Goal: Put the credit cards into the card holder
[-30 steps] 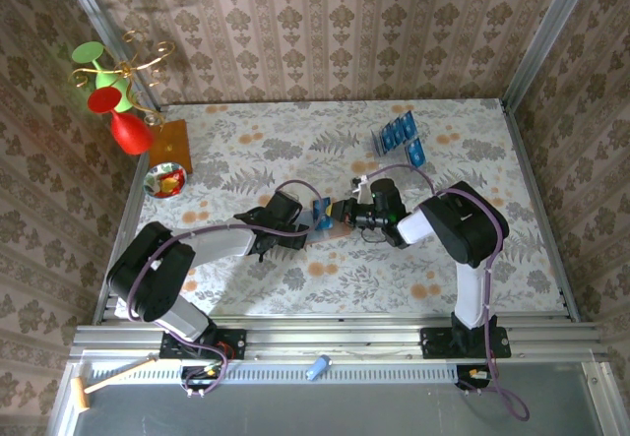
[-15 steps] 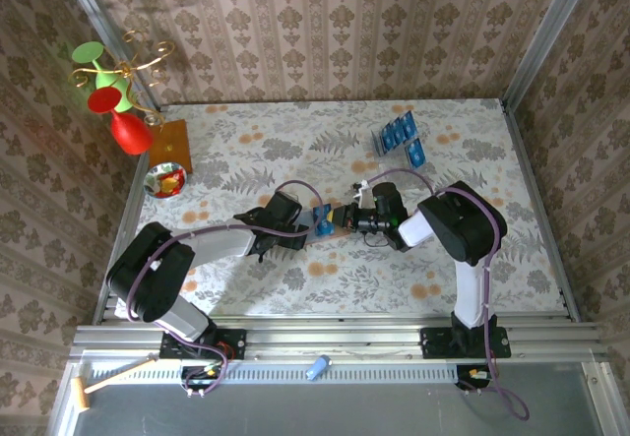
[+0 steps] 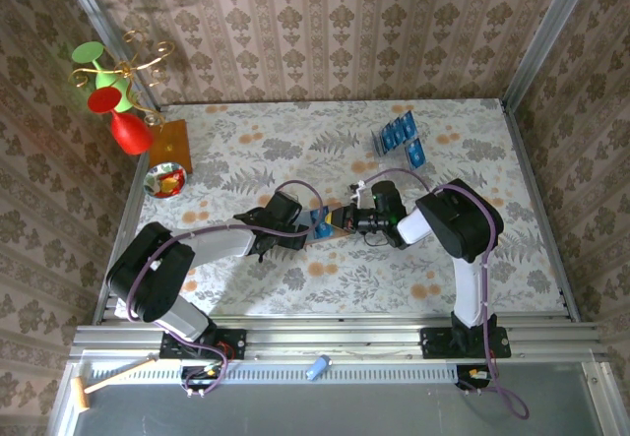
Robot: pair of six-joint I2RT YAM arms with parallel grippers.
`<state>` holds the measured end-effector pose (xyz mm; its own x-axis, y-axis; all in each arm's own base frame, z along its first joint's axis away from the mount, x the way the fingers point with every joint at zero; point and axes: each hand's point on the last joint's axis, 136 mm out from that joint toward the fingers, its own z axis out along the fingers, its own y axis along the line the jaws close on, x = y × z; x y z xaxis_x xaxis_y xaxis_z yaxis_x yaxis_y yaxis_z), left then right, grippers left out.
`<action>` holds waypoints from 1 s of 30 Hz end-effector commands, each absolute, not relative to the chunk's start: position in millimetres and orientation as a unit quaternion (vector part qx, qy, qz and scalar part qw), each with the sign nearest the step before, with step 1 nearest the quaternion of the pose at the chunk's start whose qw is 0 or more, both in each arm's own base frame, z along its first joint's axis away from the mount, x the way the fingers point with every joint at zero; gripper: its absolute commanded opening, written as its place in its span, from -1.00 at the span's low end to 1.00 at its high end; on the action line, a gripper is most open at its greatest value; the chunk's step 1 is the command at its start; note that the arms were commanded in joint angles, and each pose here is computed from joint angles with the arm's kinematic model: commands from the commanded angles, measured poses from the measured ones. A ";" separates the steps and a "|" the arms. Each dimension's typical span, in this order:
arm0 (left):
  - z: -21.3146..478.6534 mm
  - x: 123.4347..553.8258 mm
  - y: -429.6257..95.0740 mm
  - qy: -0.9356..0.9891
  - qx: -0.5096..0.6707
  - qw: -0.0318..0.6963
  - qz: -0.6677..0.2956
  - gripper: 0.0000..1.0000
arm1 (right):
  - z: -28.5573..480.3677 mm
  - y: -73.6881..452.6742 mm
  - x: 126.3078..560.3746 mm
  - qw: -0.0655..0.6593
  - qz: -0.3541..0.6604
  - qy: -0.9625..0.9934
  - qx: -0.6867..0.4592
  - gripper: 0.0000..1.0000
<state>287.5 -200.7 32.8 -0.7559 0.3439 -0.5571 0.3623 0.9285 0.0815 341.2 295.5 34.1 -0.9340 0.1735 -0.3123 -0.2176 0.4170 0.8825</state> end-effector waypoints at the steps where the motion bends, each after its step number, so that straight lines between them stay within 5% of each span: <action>1: 29.0 279.4 -194.9 0.938 0.200 0.282 -0.005 1.00 | 13.8 295.2 330.8 0.143 0.529 0.836 -0.020 -1.00; 21: 28.9 280.1 -195.6 0.938 0.200 0.284 -0.006 1.00 | -4.0 298.8 327.6 0.098 0.510 0.854 -0.021 -0.99; 30: 28.7 279.3 -197.2 0.938 0.198 0.283 -0.011 1.00 | 5.2 287.4 332.4 0.115 0.473 0.873 -0.021 -0.03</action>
